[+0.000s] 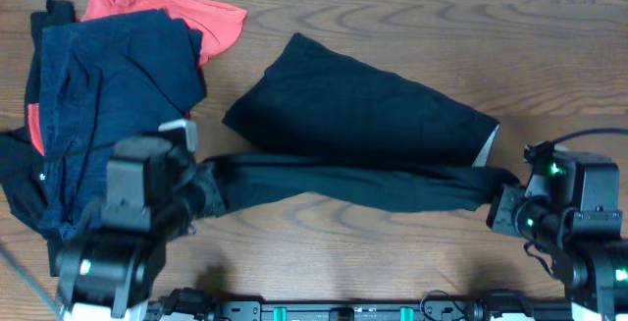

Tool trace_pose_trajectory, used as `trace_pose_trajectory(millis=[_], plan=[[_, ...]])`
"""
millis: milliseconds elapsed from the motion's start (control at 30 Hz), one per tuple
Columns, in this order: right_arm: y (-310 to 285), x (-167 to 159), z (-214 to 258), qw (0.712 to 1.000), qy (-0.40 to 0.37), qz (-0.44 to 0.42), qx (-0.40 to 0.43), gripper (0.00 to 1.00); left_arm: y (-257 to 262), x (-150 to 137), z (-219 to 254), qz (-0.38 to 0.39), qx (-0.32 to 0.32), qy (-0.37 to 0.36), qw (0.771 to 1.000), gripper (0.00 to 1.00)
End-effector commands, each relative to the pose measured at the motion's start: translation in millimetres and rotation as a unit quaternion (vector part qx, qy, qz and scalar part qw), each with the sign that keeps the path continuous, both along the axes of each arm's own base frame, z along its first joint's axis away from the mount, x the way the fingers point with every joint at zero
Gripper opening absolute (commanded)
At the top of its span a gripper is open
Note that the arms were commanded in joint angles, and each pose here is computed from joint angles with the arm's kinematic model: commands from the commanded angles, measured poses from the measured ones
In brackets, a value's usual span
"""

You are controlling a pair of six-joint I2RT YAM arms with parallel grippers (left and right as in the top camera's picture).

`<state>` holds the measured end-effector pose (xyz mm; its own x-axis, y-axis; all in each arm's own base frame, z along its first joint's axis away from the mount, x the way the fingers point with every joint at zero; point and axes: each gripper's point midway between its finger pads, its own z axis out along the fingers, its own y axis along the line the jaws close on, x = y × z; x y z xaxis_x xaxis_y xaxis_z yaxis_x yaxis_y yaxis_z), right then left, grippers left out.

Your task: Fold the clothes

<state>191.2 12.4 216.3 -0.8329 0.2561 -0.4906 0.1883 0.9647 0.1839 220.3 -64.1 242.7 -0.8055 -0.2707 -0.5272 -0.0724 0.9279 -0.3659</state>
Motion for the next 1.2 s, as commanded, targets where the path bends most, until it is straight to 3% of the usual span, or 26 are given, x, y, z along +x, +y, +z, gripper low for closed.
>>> trace_pose_trajectory(millis=[0,300,500,900,1167], plan=[[-15.3,11.4,-3.5,0.999,-0.001,-0.016,-0.043,0.01,10.3,24.9,-7.2,0.025,0.032,0.007,0.999,0.06],[-18.4,54.5,-55.0,0.998,0.031,-0.023,-0.050,0.01,-7.8,126.7,-35.4,-0.001,0.045,-0.033,0.998,0.06],[-28.5,100.4,-77.5,0.998,0.008,-0.045,-0.048,0.01,-28.1,180.0,-55.3,-0.025,0.048,-0.073,0.996,0.06],[-46.8,163.0,-122.2,0.996,-0.004,-0.069,-0.051,0.01,-51.9,241.5,-98.7,-0.037,0.042,-0.114,0.992,0.06],[-51.9,191.5,-154.7,0.996,-0.010,-0.075,-0.056,0.01,-62.3,265.5,-125.5,-0.040,0.039,-0.131,0.990,0.06]])
